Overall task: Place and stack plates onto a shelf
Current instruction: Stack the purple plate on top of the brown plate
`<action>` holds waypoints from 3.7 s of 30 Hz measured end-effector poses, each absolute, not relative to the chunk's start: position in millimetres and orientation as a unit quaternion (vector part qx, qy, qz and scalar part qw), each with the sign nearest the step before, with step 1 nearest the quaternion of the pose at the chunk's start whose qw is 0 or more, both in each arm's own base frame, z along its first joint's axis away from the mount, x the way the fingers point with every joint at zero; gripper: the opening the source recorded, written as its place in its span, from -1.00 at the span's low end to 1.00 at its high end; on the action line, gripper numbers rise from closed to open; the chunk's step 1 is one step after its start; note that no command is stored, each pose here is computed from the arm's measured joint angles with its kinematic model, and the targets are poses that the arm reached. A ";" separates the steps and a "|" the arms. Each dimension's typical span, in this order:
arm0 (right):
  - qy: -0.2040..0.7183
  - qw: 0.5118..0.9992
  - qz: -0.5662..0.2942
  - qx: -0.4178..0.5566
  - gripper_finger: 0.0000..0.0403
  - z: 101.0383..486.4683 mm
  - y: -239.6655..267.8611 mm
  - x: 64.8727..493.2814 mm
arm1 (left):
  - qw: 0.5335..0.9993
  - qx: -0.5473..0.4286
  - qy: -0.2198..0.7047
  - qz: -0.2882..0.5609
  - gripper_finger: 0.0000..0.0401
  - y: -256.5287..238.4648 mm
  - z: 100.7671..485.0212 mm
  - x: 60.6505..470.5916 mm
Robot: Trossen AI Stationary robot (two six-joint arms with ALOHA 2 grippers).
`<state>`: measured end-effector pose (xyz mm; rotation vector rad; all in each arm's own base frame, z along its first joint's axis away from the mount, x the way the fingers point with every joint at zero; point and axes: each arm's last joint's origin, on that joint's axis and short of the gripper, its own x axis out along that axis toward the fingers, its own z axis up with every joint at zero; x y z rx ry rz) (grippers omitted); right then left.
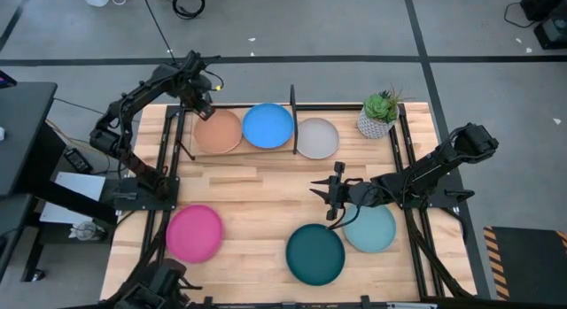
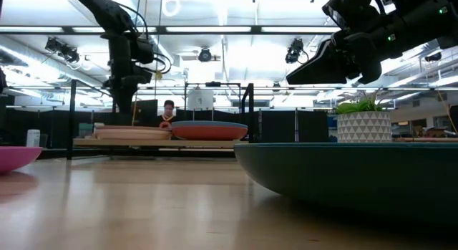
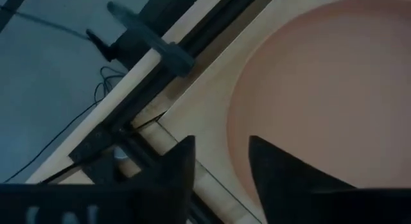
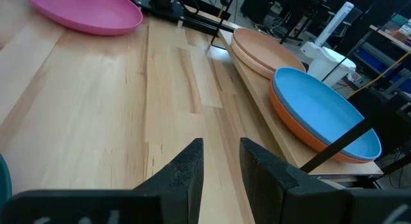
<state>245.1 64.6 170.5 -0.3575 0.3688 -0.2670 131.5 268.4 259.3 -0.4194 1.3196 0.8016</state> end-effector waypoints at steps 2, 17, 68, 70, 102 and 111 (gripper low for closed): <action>0.182 0.958 -0.132 -0.177 -0.47 170.5 64.6 245.0 | 0.718 -0.198 0.580 0.331 -0.14 266.4 264.3 136.2; 0.184 0.958 -0.136 -0.174 -0.47 167.2 63.5 242.4 | 0.741 -0.146 0.651 0.078 -0.23 153.0 247.3 234.1; 0.102 0.975 -0.049 -0.191 -0.47 183.1 45.2 255.0 | 0.607 -0.351 0.605 0.378 -0.24 -162.4 160.2 254.1; 0.101 0.975 -0.045 -0.191 -0.47 183.1 47.3 254.6 | 0.601 -0.347 0.613 0.378 -0.24 -165.0 155.2 253.9; 0.110 0.983 -0.020 -0.147 -0.47 177.2 52.9 250.7 | 0.703 0.141 0.687 0.117 -0.92 -83.3 279.9 323.7; 0.132 0.981 0.017 -0.138 -0.47 171.8 70.9 244.6 | 0.695 0.178 0.690 0.097 -0.93 16.6 275.6 345.1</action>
